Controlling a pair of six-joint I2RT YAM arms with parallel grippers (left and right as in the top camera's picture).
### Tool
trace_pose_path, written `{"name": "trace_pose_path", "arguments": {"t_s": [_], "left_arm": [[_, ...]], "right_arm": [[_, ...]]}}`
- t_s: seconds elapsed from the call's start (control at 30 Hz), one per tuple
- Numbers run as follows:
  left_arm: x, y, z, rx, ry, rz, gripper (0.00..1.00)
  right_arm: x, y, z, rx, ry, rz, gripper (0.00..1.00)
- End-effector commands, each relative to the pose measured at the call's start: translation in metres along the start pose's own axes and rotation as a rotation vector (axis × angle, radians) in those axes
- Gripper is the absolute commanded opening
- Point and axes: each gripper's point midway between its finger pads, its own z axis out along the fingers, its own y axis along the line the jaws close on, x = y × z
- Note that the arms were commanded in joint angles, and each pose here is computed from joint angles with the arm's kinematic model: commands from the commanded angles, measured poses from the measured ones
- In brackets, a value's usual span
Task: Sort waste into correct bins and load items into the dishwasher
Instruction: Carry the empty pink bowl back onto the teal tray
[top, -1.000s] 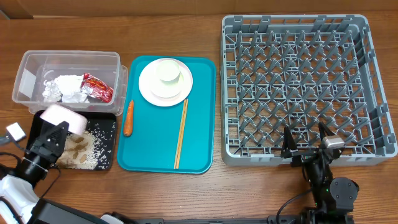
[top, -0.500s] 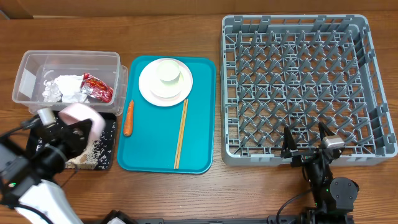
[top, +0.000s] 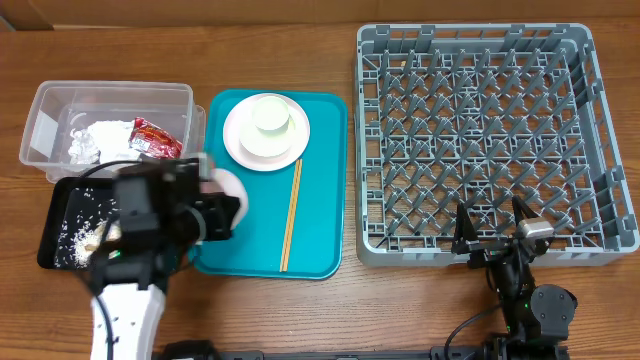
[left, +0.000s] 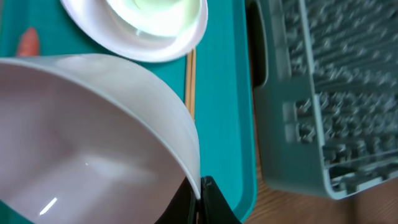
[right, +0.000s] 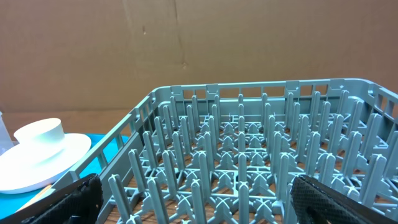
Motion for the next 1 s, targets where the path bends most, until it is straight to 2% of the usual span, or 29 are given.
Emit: {"name": "trace_pose_path", "arguments": {"t_s": [0.0, 0.2, 0.53, 0.6, 0.63, 0.67, 0.73, 0.97], "left_arm": [[0.002, 0.003, 0.021, -0.143, 0.039, 0.018, 0.04], [0.026, -0.013, 0.068, -0.170, 0.169, 0.095, 0.04], [0.047, 0.001, 0.109, -0.231, 0.281, 0.107, 0.04], [0.046, 0.001, 0.111, -0.229, 0.278, 0.108, 0.12], [0.045, 0.000, 0.112, -0.226, 0.272, 0.109, 0.23], [0.044, -0.001, 0.112, -0.223, 0.267, 0.110, 0.40], [0.040, -0.005, 0.113, -0.204, 0.258, 0.112, 0.53], [0.001, -0.029, 0.090, -0.196, 0.213, 0.168, 0.59]], "right_arm": [[0.001, -0.001, 0.000, 0.004, -0.007, 0.002, 1.00], [0.001, -0.001, 0.000, 0.004, -0.007, 0.002, 1.00], [0.001, -0.001, 0.000, 0.004, -0.007, 0.002, 1.00], [0.001, -0.001, 0.000, 0.004, -0.007, 0.002, 1.00], [0.001, -0.001, 0.000, 0.004, -0.007, 0.002, 1.00], [0.001, -0.001, 0.000, 0.004, -0.007, 0.002, 1.00], [0.001, -0.001, 0.000, 0.004, -0.007, 0.002, 1.00], [0.001, -0.001, 0.000, 0.004, -0.007, 0.002, 1.00]]}}
